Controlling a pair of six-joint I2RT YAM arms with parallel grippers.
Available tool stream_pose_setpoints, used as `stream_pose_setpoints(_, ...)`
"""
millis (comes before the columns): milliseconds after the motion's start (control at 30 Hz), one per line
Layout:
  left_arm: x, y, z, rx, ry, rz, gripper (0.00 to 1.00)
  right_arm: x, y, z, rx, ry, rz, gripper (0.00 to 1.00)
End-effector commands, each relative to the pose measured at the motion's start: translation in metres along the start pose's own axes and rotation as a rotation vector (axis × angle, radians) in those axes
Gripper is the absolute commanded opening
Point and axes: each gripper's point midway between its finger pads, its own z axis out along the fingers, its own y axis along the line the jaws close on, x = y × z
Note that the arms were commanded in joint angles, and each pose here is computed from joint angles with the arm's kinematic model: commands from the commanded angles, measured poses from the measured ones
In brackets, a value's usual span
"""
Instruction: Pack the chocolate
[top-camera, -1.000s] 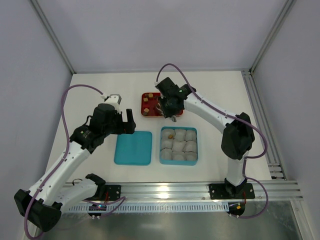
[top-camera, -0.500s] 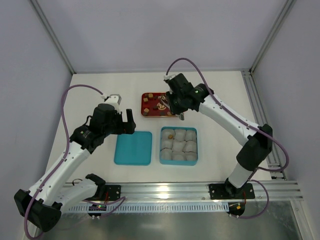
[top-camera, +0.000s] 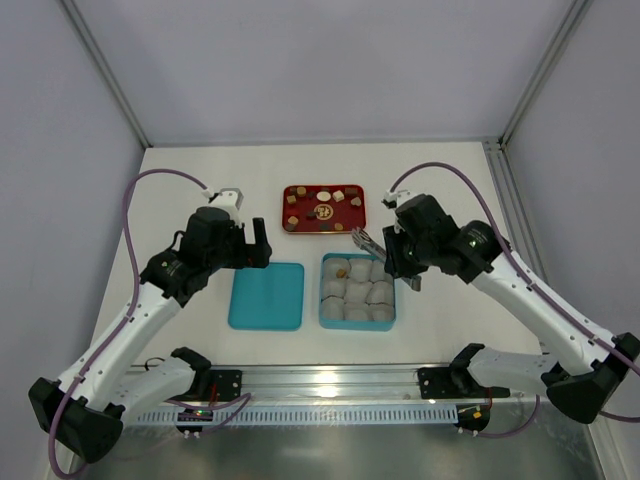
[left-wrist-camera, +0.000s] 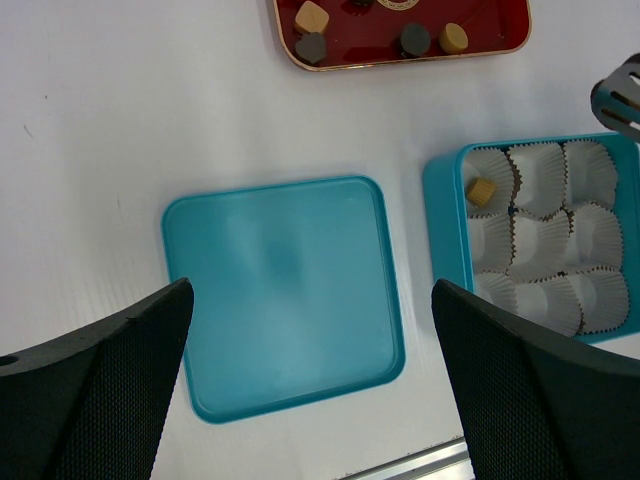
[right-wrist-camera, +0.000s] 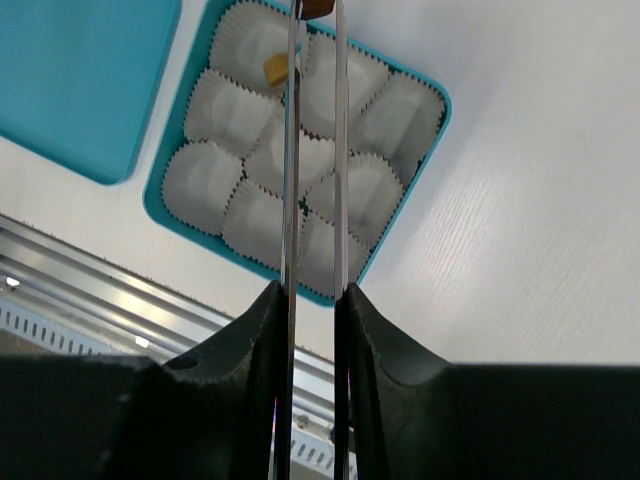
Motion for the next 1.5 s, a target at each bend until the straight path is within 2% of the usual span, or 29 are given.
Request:
stream_pose_setpoints(0, -0.016, -0.005, -0.006, 0.01, -0.043, 0.007, 1.0, 0.024, -0.001, -0.006, -0.024, 0.031, 0.039, 0.21)
stream_pose_setpoints(133, -0.016, -0.004, -0.005, 0.01, -0.041, 0.006, 1.0, 0.047, 0.002, 0.005, -0.048, 0.084, 0.053, 0.21)
stream_pose_setpoints(333, -0.015, -0.004, -0.004, 0.006, -0.038, 0.007, 1.0, 0.058, 0.003, 0.018, -0.05, 0.105, 0.056, 0.21)
stream_pose_setpoints(567, -0.016, -0.004, -0.004, 0.004, -0.04, 0.007, 1.0, 0.057, 0.005, 0.026, -0.05, 0.103, 0.057, 0.22)
stream_pose_setpoints(1133, -0.014, -0.003, -0.003, 0.003, -0.032, 0.007, 1.0, 0.059, 0.0, 0.027, -0.023, 0.111, 0.053, 0.38)
stream_pose_setpoints(1467, -0.015, -0.004, -0.004, 0.004, -0.035, 0.007, 1.0, 0.049, 0.0, 0.014, -0.022, 0.081, 0.046, 0.39)
